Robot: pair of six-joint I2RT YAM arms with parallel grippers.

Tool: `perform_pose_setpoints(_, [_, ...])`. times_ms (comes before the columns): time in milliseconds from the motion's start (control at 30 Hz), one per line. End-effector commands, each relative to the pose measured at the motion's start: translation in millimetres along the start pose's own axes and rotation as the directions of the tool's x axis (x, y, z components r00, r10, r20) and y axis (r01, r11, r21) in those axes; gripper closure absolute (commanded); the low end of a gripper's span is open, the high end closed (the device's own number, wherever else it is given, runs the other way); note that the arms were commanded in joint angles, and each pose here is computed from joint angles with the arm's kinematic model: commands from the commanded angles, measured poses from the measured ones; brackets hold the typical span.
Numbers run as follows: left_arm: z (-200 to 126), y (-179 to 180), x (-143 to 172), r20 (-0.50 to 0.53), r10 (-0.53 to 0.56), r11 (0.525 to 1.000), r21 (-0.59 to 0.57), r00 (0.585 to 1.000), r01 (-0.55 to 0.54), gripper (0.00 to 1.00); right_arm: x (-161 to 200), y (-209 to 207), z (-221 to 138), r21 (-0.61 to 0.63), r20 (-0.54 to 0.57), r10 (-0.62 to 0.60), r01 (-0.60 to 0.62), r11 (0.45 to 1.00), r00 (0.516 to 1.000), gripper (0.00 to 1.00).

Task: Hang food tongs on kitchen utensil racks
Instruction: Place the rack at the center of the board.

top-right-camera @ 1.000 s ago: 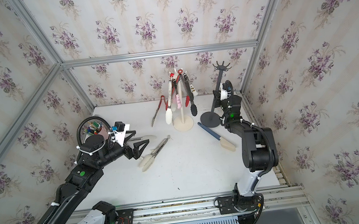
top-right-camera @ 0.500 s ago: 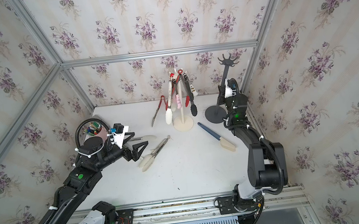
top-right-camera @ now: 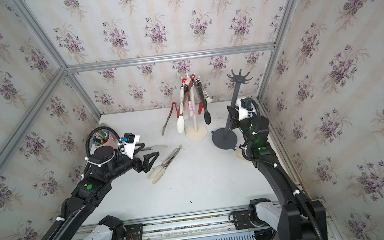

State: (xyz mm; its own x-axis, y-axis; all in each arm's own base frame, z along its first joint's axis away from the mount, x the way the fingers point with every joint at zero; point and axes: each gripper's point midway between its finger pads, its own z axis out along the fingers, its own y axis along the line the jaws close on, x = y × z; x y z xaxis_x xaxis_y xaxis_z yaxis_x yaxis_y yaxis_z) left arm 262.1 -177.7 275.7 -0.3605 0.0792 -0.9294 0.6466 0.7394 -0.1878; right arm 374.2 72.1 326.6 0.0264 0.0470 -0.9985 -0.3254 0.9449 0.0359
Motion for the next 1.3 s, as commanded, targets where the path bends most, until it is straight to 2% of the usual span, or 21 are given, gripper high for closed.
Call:
perform_pose_setpoints(0, [2,1,-3,0.017,-0.020,1.000,-0.002,1.000,0.020,0.01,-12,15,-16,-0.020,0.063,0.021,-0.020,1.000,0.998,1.00])
perform_pose_setpoints(300, [4,1,6,0.005,-0.027,1.000,0.004,1.000,0.027,0.01,6,68,-33,-0.126,0.084,0.053,-0.042,0.991,0.995,1.00])
perform_pose_setpoints(567, [3,5,18,-0.008,-0.036,0.999,-0.013,0.999,0.036,0.01,17,103,-24,-0.207,0.081,0.048,-0.031,0.978,0.996,1.00])
perform_pose_setpoints(967, [7,9,34,-0.041,-0.046,0.999,-0.026,0.998,0.045,0.01,33,134,-11,-0.271,0.072,-0.018,0.036,0.962,0.997,1.00])
perform_pose_setpoints(1267, [11,11,36,-0.053,-0.044,0.999,-0.027,0.998,0.043,0.01,50,141,-18,-0.301,0.035,-0.003,0.013,0.953,0.999,0.99])
